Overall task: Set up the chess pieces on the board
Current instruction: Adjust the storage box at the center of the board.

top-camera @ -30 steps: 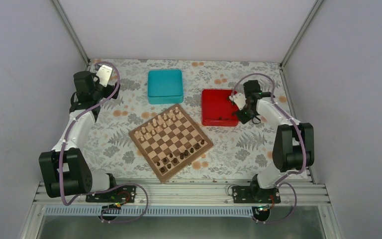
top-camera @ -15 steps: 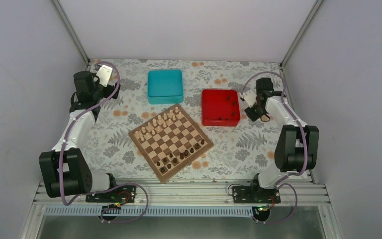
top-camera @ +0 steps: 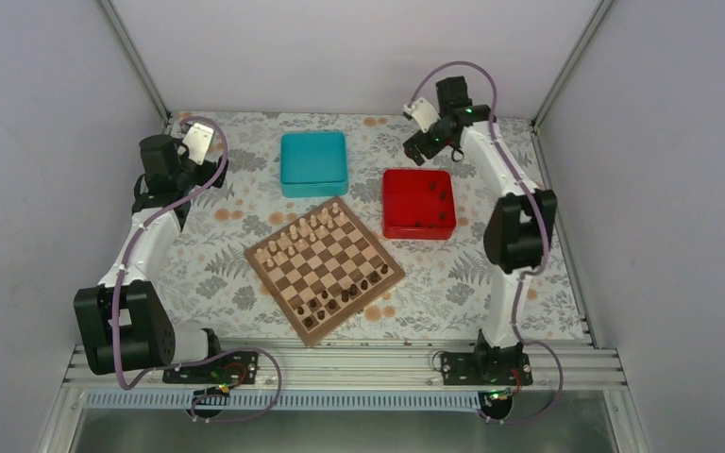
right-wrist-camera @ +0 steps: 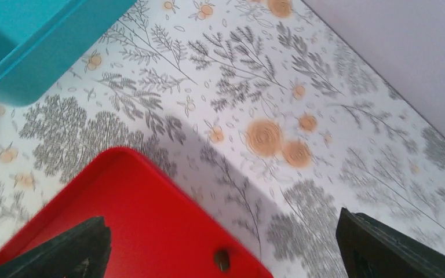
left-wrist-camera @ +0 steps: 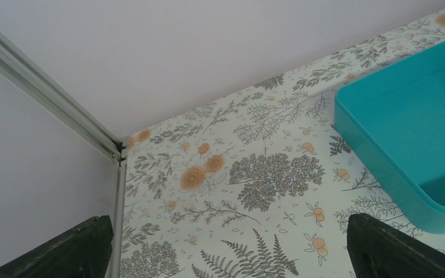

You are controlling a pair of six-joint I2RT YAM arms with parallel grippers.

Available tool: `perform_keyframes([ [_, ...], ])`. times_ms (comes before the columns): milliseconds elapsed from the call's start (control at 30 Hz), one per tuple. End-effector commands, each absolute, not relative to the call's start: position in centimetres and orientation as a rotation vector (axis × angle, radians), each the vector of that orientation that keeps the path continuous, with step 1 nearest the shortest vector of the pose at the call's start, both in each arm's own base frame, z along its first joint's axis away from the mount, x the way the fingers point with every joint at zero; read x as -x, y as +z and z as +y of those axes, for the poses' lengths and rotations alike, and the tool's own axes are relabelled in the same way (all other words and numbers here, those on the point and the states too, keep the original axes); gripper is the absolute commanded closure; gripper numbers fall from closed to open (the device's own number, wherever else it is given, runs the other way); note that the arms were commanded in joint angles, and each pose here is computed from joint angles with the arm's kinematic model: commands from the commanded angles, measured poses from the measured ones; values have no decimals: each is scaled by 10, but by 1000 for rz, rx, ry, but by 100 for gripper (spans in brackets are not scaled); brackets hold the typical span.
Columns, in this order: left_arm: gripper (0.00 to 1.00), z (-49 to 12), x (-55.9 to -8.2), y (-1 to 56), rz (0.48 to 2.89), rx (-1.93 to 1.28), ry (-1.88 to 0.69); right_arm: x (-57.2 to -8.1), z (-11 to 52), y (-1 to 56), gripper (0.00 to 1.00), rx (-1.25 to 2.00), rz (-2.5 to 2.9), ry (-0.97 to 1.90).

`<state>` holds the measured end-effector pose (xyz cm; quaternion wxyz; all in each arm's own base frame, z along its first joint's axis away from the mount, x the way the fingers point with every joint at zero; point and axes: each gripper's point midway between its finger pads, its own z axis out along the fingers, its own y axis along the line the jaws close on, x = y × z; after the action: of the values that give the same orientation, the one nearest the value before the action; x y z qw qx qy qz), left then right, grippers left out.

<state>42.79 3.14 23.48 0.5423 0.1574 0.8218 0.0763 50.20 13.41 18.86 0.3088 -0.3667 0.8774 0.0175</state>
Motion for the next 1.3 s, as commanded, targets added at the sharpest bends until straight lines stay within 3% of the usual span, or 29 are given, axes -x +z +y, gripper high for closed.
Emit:
perform_keyframes([
  [0,0,31,-425,246,1918,-367,178,-516,174,154,0,998,2377,152],
  [433,0,34,-425,244,1919,-363,179,-528,253,95,4,1099,2355,156],
  [600,0,34,-425,242,1922,-365,175,-515,250,64,16,1150,2431,107],
  [967,0,33,-425,241,1924,-366,169,-485,236,48,33,1204,2501,83],
  [1267,0,33,-426,240,1926,-369,162,-435,206,40,37,1301,2582,-26],
])
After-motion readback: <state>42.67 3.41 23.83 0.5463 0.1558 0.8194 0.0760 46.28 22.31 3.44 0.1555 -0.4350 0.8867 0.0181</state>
